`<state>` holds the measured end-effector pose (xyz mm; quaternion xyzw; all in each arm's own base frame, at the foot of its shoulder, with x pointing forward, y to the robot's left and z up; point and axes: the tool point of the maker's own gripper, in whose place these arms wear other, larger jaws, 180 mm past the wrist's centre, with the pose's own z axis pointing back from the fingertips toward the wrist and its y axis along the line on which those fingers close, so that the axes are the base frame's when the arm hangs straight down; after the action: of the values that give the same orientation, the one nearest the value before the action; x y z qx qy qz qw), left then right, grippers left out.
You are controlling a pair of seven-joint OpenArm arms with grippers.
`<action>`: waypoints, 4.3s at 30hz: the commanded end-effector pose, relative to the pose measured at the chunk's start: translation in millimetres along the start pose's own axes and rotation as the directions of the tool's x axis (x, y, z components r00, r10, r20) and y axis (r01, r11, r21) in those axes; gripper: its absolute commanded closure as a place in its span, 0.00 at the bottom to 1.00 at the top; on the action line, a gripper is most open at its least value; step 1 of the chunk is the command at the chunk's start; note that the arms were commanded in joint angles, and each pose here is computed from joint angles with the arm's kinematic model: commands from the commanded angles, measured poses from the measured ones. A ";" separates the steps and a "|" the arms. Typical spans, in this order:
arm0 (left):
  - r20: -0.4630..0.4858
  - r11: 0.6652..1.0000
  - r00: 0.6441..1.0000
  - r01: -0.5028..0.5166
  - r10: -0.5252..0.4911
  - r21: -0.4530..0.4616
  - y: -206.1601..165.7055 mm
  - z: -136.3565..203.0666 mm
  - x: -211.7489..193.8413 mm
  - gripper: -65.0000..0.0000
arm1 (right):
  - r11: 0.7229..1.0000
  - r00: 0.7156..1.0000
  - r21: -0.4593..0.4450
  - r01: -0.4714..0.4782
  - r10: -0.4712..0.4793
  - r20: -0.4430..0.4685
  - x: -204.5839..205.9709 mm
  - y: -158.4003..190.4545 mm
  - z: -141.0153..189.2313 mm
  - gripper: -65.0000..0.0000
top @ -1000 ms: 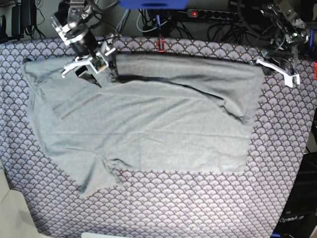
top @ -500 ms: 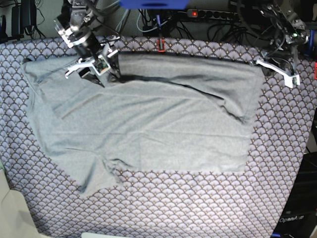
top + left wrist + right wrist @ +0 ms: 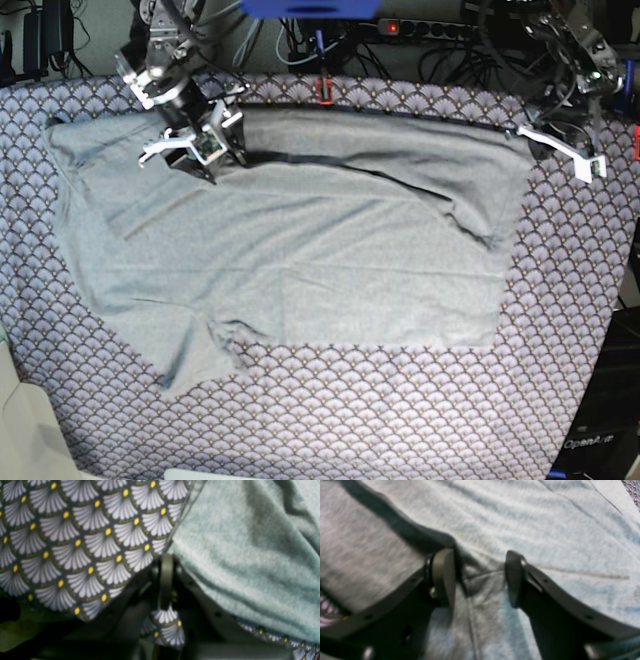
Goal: Fold the T-shirt properly
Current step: 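Move the right gripper over the shirt's shoulder near the collar, then lower the right gripper and pinch the shirt fabric near the shoulder, then drag the pinched fabric with the right gripper toward the sleeve edge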
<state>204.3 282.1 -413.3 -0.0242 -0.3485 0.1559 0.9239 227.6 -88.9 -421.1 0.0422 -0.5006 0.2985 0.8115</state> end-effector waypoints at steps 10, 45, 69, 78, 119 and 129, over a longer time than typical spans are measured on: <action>0.053 1.000 0.999 0.011 -0.011 0.000 0.8 3.2 15.9 1.00 | 1.000 0.996 -0.027 -0.012 0.015 0.092 27.8 -13.5 -9.4 0.65; 0.067 0.999 0.998 -0.006 0.004 0.042 18.6 10.0 18.9 1.00 | 0.979 0.976 -0.050 -0.198 0.201 0.078 51.9 -76.8 -64.0 0.92; 0.056 0.999 0.998 -0.003 0.000 0.040 18.8 11.0 13.7 1.00 | 0.972 0.972 -0.094 -0.215 0.222 0.080 59.5 -71.7 -42.0 0.71; 0.058 0.999 0.998 -0.006 0.004 0.035 17.2 11.0 13.5 1.00 | 0.959 0.961 -0.118 -0.258 0.268 0.073 61.7 -75.5 -23.8 0.28; 0.064 0.999 0.998 -0.003 0.001 0.034 15.4 12.8 15.5 1.00 | 0.895 0.939 -0.316 -0.315 0.343 0.037 83.5 -195.6 -17.7 0.28; 0.080 0.999 0.997 0.010 -0.012 0.032 15.1 12.2 23.5 1.00 | 0.888 0.945 -0.348 -0.302 0.326 0.013 71.8 -183.8 8.2 0.28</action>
<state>198.1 298.2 -405.6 -0.0063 -0.3557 0.1649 0.9199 331.3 -209.3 -338.1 -0.1585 -0.5437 0.3352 0.7529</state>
